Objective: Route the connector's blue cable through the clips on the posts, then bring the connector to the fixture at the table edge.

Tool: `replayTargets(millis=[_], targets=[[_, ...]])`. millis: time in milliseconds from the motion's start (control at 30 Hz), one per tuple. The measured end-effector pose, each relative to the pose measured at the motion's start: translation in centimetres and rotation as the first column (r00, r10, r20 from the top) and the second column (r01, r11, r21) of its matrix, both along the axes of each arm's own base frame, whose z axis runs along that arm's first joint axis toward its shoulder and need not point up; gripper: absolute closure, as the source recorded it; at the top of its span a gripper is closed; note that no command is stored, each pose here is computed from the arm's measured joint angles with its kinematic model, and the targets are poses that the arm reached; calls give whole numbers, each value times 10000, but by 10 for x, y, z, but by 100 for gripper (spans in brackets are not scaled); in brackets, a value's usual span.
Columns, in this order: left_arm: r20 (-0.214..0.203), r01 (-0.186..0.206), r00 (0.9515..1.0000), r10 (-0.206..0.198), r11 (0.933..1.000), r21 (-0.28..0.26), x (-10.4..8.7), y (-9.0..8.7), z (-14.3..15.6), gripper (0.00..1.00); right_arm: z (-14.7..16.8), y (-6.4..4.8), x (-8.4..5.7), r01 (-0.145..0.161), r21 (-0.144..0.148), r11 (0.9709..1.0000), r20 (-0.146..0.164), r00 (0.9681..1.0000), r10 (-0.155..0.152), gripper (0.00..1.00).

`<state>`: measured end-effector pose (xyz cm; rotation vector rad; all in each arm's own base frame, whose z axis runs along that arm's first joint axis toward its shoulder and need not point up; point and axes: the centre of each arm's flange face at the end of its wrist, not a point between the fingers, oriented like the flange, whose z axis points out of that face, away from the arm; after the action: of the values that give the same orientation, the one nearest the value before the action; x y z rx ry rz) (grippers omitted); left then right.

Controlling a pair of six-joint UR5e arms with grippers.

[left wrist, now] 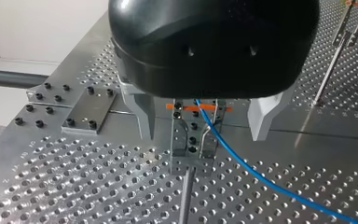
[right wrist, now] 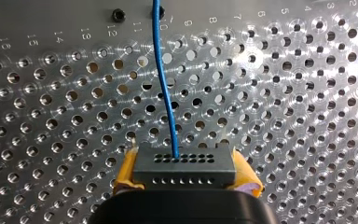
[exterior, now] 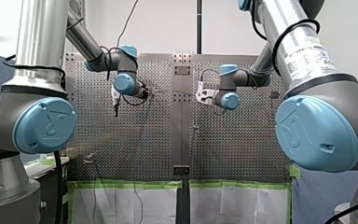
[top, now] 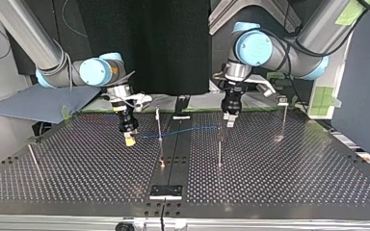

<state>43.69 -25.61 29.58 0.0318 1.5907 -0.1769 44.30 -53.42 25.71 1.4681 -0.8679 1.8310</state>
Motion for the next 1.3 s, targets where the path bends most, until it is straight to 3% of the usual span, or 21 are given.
replayTargets(millis=[433, 1300], targets=[[-8, -64, 10000, 64, 10000, 11, -1, 0, 0, 0, 0, 0, 0, 4, 16, 10000, -9, 10000, -4, 100], [192, 186, 9996, -192, 9992, 353, -2, -7, 1, 0, -3, -1, 0, 11, 56, 10000, -29, 10000, -11, 100]])
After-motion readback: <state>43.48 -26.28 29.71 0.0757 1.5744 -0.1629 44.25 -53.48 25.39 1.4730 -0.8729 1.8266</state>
